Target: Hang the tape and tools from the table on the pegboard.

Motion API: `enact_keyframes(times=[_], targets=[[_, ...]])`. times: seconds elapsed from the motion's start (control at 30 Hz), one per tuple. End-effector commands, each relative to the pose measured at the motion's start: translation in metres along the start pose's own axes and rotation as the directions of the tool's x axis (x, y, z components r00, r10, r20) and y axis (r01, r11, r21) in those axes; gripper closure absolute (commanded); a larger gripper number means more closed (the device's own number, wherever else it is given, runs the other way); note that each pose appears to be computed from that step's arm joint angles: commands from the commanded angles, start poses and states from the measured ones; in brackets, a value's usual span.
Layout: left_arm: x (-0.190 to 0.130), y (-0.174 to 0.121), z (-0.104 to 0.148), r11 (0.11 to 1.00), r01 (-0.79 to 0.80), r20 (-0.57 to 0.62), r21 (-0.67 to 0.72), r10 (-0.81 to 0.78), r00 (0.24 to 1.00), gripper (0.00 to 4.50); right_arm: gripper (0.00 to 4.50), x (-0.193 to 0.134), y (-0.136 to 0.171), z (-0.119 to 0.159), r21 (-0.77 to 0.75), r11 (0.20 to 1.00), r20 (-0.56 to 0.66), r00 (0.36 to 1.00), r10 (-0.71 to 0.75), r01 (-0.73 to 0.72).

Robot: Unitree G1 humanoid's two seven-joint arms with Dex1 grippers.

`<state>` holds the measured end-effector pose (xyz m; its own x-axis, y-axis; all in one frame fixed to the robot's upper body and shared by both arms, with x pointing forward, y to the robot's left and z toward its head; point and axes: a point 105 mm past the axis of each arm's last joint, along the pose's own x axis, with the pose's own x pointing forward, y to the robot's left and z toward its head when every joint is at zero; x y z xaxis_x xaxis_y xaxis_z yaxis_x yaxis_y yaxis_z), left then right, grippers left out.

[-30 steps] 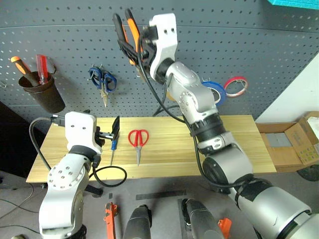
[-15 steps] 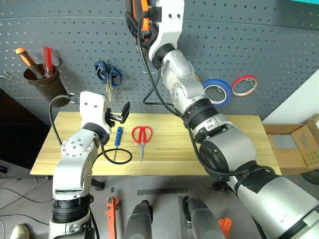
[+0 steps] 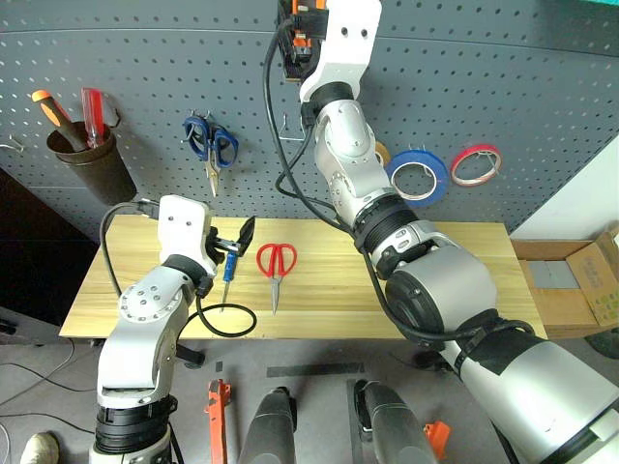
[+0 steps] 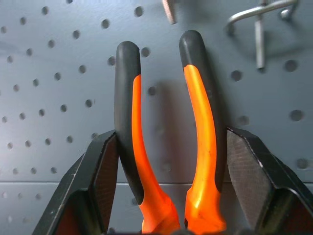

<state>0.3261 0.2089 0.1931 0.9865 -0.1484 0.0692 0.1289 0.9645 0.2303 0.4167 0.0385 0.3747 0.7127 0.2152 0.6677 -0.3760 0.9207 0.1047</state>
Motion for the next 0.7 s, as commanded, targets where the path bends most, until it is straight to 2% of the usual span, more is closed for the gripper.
enact_keyframes(times=[0.03,0.2,0.3,0.47,0.7], targets=[[-0.006,0.023,0.035,0.996,-0.082,0.106,0.035,0.078,0.991,0.0,1.77,-0.017,0.049,-0.012,0.112,0.992,-0.013,0.998,0.059,-0.057],[-0.004,0.041,0.052,0.993,-0.113,0.135,0.035,0.108,0.985,0.0,1.77,-0.025,0.045,-0.029,0.098,0.993,-0.066,0.995,0.076,-0.069],[-0.003,0.038,0.046,0.994,-0.105,0.119,0.032,0.1,0.988,0.0,1.77,-0.034,0.068,-0.038,0.107,0.972,-0.099,0.971,0.219,-0.209],[-0.002,0.036,0.042,0.995,-0.099,0.11,0.028,0.095,0.989,0.0,1.77,-0.038,0.077,-0.034,0.063,0.955,-0.071,0.954,0.292,-0.288],[-0.004,0.035,0.042,0.995,-0.098,0.106,0.032,0.094,0.99,0.0,1.77,-0.037,0.083,-0.035,0.074,0.955,-0.086,0.952,0.292,-0.287]])
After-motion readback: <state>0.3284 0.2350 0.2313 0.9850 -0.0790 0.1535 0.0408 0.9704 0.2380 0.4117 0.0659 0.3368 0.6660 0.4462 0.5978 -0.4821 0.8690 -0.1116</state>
